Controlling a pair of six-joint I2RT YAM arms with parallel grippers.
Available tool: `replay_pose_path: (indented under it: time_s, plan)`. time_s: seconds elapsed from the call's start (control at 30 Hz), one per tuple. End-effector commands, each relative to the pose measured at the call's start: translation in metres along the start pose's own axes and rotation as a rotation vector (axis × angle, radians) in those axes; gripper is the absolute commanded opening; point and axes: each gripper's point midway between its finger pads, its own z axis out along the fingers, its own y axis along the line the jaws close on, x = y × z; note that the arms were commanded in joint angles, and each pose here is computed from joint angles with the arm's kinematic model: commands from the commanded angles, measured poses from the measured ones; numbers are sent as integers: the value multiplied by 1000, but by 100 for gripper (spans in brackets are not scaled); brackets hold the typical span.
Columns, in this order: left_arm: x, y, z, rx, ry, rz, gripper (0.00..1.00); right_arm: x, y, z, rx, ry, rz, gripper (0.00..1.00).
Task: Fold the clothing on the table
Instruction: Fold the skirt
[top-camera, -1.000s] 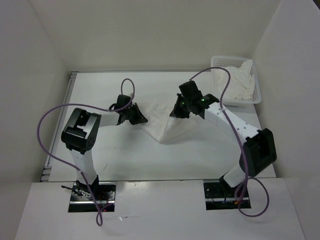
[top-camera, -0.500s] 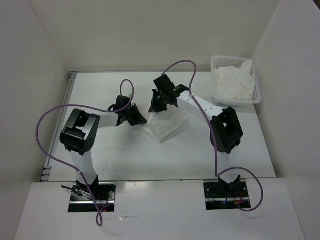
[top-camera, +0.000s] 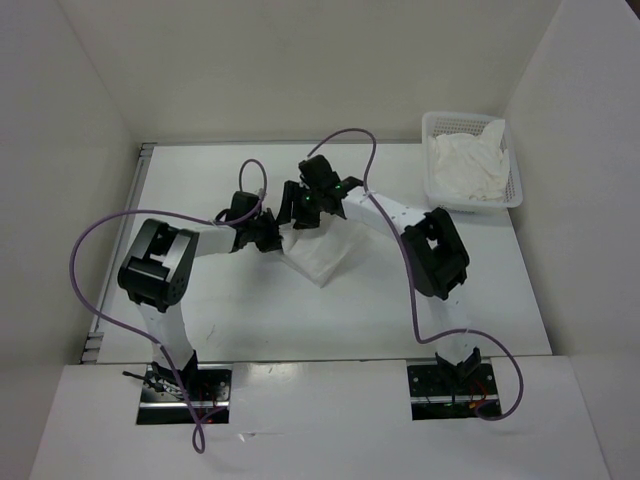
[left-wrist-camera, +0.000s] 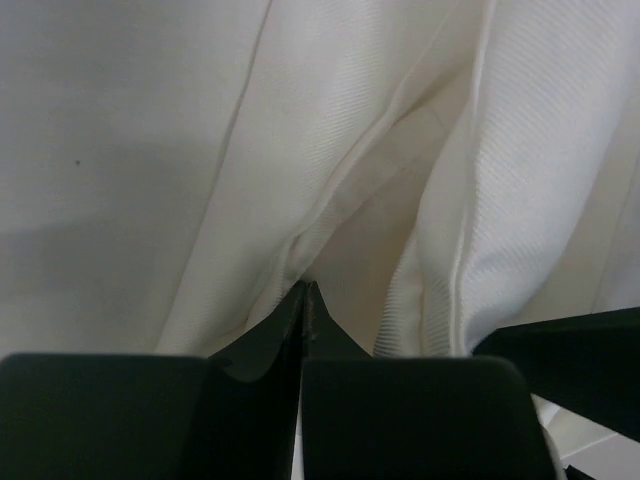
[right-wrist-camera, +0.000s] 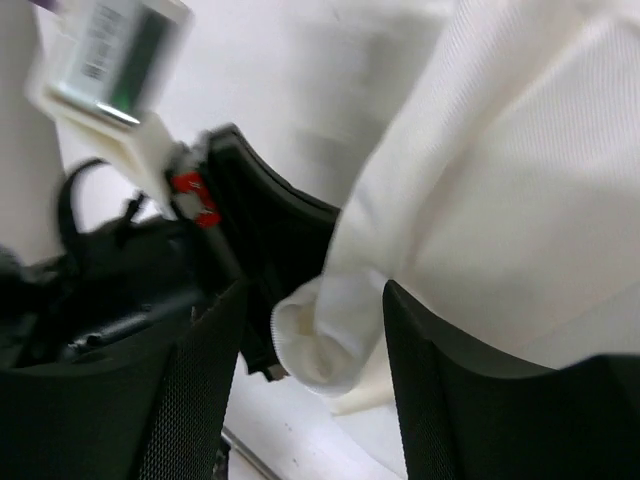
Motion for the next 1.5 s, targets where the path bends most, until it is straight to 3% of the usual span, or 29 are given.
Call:
replay_pose_path:
  time_s: [0.0, 0.03, 0.17, 0.33, 0.53, 0.57, 0.63, 0.8, 0.9, 1.07, 1.47]
  plan:
    - [6, 3, -9, -27, 6, 6, 0, -61, 68, -51, -156, -254, -133, 63]
    - [6, 3, -9, -27, 6, 6, 0, -82, 83, -79, -189, -343, -153, 63]
    - [4, -1, -13, -21, 0, 9, 0, -98, 107, -138, -256, -500, -200, 63]
    - [-22, -3, -38, -45, -70, 20, 0, -79, 90, -166, -188, -488, -163, 61]
    - [-87, -26, -109, -111, -284, 101, 0, -29, 3, -149, -11, -407, -28, 30]
    - [-91, -27, -119, -121, -298, 105, 0, -28, 5, -152, -45, -409, -21, 23]
    - [-105, -48, -145, -80, -366, 145, 0, -22, -9, -145, -29, -389, -9, 17]
    - [-86, -105, -162, 192, -274, 215, 0, -27, -29, -125, -51, -356, 17, 2]
    - [-73, -137, -156, 334, -236, 259, 0, -36, -48, -116, -58, -355, 55, 0]
    - [-67, -146, -128, 438, -197, 250, 0, -35, -84, -80, -72, -269, 157, 0]
    - [-35, -88, -46, 339, -58, 144, 0, -13, -116, -40, -69, -180, 265, 0]
